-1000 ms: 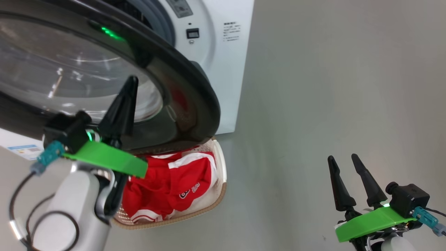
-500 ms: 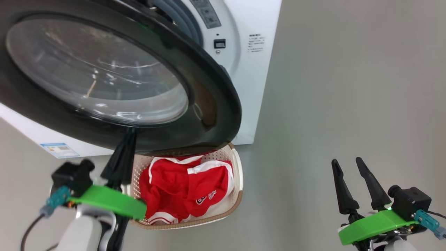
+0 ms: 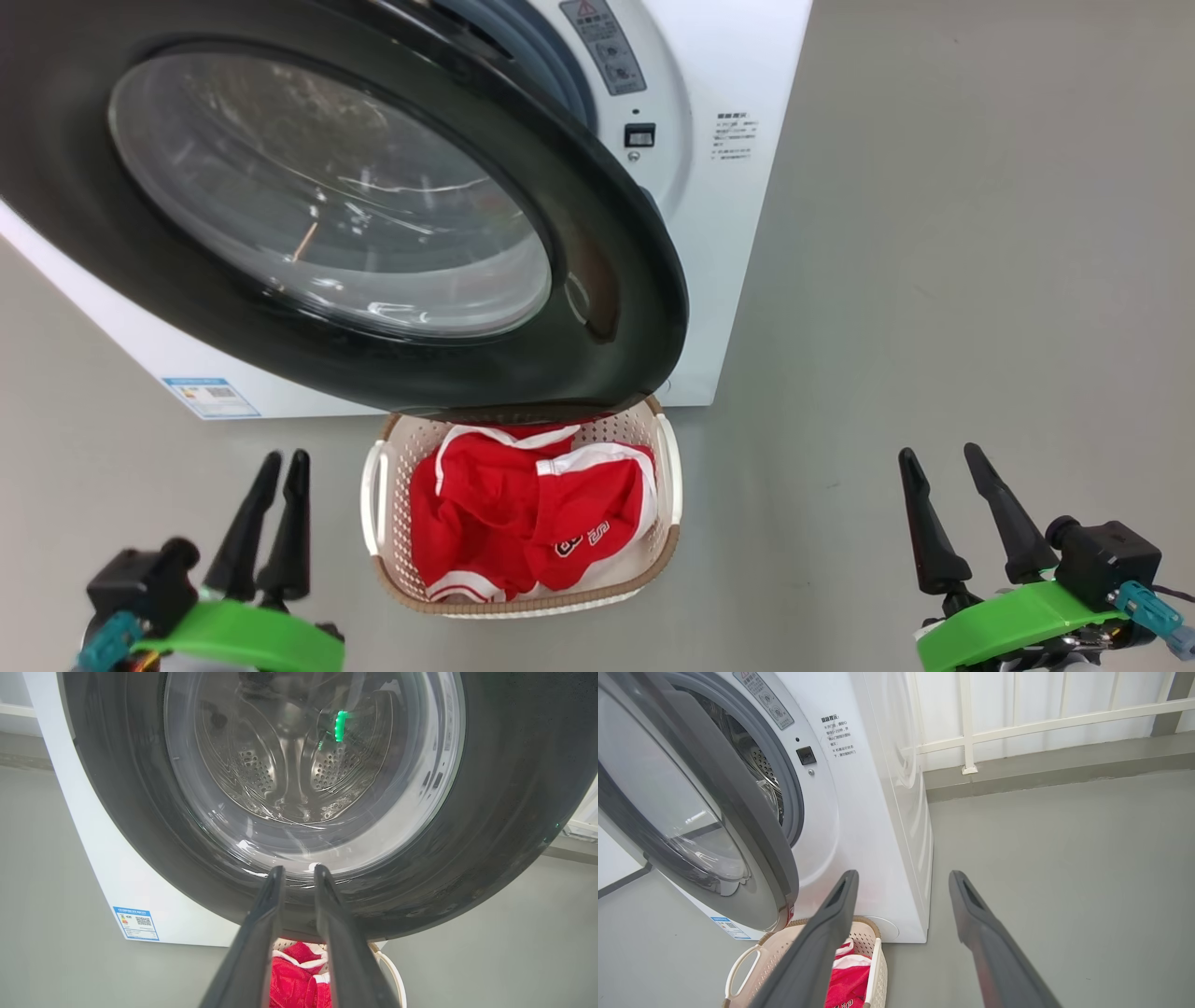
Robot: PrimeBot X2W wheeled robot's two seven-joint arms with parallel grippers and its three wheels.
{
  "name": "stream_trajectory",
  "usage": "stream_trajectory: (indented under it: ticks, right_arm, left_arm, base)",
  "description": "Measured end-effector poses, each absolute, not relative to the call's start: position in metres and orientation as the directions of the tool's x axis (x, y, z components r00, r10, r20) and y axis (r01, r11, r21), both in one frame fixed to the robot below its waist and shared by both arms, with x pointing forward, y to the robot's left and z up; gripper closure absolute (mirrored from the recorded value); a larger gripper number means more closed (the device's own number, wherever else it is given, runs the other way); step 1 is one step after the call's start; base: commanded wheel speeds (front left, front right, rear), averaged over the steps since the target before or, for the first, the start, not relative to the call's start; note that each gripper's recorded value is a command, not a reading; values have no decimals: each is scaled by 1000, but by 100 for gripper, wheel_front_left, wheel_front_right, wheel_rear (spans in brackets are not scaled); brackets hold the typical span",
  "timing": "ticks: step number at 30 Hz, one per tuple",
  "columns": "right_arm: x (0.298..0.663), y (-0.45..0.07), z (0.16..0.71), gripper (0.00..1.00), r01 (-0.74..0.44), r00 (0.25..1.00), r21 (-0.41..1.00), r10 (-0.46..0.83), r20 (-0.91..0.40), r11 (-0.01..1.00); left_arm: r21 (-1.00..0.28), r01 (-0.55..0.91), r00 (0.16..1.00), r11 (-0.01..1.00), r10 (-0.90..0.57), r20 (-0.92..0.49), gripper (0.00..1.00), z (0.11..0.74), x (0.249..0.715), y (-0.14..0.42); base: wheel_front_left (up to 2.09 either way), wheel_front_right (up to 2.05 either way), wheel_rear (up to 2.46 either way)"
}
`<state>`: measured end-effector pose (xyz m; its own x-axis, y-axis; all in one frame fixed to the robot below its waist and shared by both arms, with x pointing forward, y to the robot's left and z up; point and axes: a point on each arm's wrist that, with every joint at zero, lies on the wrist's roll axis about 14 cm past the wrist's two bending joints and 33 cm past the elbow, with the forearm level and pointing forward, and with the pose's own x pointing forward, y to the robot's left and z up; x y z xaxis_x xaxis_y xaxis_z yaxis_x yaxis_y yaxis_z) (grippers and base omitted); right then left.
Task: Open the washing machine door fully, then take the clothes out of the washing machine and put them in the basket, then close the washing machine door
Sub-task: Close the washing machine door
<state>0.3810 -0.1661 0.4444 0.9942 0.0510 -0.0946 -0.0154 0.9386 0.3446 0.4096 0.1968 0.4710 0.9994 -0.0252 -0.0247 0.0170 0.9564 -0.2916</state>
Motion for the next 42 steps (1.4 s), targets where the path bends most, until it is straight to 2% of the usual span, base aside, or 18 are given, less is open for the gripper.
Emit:
stream_trajectory:
  ticks: [3, 4, 6, 17, 32, 33, 34, 35, 42]
  right_arm:
    - [382, -166, 446, 0, -17, 995, 344, 51, -89, 939]
    - [381, -166, 446, 0, -17, 995, 344, 50, -89, 939]
    - [379, -166, 444, 0, -15, 994, 343, 51, -96, 939]
    - [375, -168, 447, 0, -14, 995, 337, 46, -89, 941]
    - [372, -166, 446, 0, -18, 994, 335, 52, -92, 942]
    - [372, -164, 446, 60, -24, 994, 336, 58, -92, 942]
    - [373, -162, 446, 82, -31, 993, 337, 66, -93, 941]
    - [373, -157, 446, 100, -44, 992, 338, 80, -93, 940]
    - [377, -116, 446, 100, -160, 975, 352, 203, -90, 922]
  left_arm:
    - [-273, -1, 999, 962, -9, -33, 20, 468, 401, 202]
    - [-271, -6, 999, 963, -3, -35, 6, 467, 398, 203]
    - [-264, -17, 999, 964, 7, -38, 0, 466, 393, 205]
    - [-206, -44, 999, 978, 46, 6, 0, 480, 385, 220]
    - [-219, -76, 997, 973, 73, -22, 0, 471, 372, 222]
    - [-217, -78, 997, 973, 74, -22, 0, 471, 371, 222]
    - [-218, -80, 997, 973, 77, -22, 0, 471, 371, 223]
    - [-219, -82, 997, 972, 79, -22, 0, 471, 370, 224]
    - [-229, -101, 995, 968, 98, -26, 0, 470, 366, 226]
  base:
    - [0, 0, 0]
    - [0, 0, 0]
    - [0, 0, 0]
    - [0, 0, 0]
    - [0, 0, 0]
    - [0, 0, 0]
    - [0, 0, 0]
    - [0, 0, 0]
    - [0, 0, 0]
